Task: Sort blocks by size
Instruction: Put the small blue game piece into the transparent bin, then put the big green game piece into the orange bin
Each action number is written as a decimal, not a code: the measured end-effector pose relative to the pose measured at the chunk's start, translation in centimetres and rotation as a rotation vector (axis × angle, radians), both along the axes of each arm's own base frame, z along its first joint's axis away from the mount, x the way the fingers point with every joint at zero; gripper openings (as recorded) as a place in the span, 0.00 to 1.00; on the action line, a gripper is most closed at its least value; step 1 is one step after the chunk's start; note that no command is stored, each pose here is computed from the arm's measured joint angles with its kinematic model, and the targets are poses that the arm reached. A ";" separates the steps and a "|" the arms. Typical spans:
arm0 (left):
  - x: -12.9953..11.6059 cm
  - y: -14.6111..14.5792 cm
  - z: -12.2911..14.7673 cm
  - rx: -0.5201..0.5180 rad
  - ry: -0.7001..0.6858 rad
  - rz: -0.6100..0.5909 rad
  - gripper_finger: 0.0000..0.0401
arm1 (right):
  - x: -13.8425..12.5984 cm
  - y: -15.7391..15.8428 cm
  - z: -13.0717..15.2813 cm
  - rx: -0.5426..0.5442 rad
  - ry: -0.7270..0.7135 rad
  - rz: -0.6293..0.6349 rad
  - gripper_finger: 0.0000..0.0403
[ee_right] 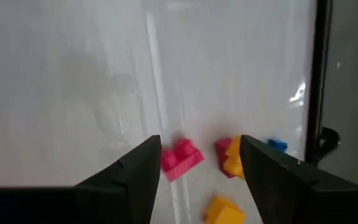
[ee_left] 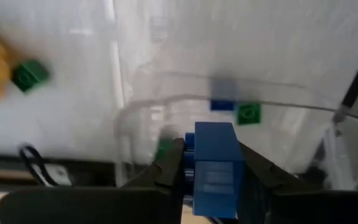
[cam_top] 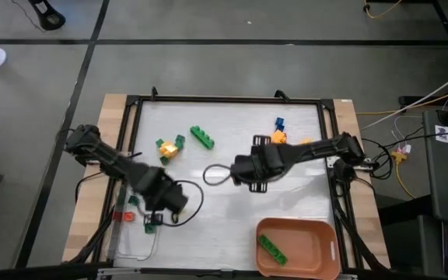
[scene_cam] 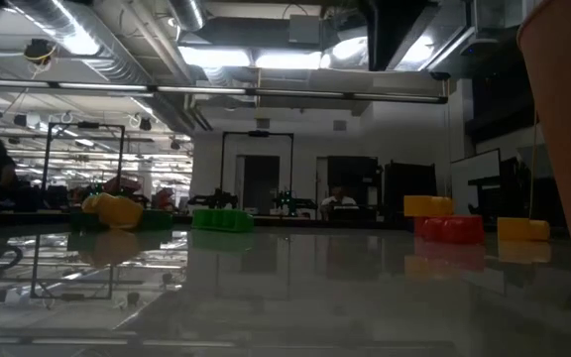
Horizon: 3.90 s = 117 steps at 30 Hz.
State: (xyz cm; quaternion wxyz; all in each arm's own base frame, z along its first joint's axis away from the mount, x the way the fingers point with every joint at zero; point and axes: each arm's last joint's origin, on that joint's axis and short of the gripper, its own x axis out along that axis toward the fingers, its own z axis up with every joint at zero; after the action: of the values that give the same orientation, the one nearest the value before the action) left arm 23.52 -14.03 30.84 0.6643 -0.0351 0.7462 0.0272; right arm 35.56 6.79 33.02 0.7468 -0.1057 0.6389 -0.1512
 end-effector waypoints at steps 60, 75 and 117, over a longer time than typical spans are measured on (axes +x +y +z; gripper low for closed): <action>-7.2 -3.9 -2.2 0.657 -0.683 -0.020 0.42 | 13.4 -9.6 -17.5 -0.247 -0.517 -0.247 0.54; -7.8 -3.2 -5.2 0.700 -0.668 0.052 0.42 | 14.0 -9.5 -19.2 -0.216 -0.519 -0.233 0.54; -7.7 -3.4 -5.5 0.679 -0.680 0.056 0.42 | 13.2 -14.6 -18.9 -0.140 -0.437 -0.260 0.02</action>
State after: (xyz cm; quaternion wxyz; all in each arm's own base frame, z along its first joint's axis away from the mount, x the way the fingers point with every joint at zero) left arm 15.84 -17.39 25.30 0.8435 0.1569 0.4345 0.2742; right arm 48.80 -7.82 14.12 0.8322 -0.0389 0.4587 -0.3091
